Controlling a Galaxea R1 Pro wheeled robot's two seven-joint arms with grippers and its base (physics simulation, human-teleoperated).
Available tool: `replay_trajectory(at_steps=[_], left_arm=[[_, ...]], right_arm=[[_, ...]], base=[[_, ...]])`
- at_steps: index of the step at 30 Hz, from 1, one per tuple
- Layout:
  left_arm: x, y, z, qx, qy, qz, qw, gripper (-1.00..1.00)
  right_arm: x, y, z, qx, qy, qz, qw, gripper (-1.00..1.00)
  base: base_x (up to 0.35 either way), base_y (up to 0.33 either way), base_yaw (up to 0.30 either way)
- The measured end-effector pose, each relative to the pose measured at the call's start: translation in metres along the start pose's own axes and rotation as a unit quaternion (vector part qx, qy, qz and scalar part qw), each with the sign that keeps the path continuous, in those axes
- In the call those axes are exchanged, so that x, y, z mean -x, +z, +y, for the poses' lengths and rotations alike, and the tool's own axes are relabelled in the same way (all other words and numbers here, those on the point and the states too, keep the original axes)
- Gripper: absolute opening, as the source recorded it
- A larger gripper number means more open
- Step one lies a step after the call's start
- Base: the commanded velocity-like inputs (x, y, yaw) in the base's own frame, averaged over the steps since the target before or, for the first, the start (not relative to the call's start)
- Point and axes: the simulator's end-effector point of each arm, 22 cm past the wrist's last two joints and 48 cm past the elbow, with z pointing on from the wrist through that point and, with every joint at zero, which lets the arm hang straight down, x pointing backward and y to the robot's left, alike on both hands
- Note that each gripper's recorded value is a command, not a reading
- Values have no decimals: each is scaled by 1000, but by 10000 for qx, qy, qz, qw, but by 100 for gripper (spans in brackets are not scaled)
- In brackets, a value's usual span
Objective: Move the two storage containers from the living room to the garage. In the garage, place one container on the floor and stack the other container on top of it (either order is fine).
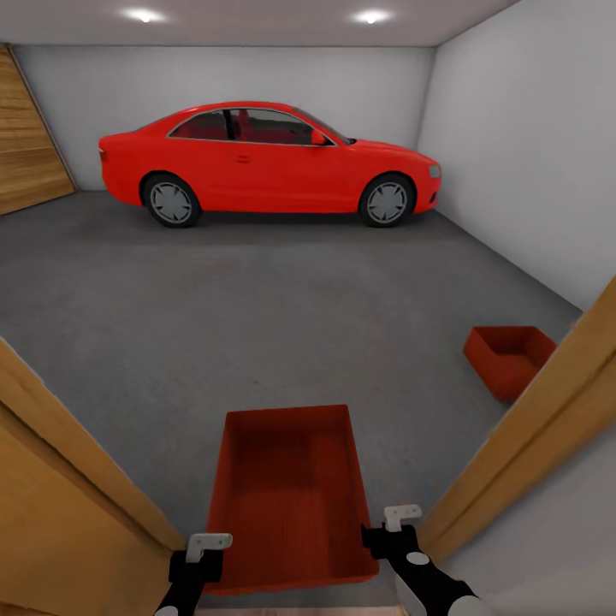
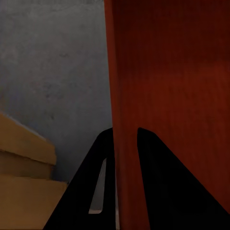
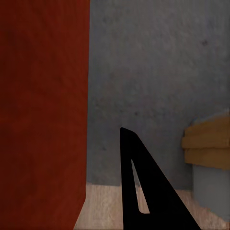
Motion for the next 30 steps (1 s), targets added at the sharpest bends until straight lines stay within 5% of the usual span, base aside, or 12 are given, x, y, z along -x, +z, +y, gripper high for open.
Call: replay_trajectory(at_steps=[30], left_arm=[[0, 0, 0, 0, -1, 1, 10000, -100]], right_arm=[[0, 0, 0, 0, 0, -1, 10000, -100]], base=[[18, -18, 0]])
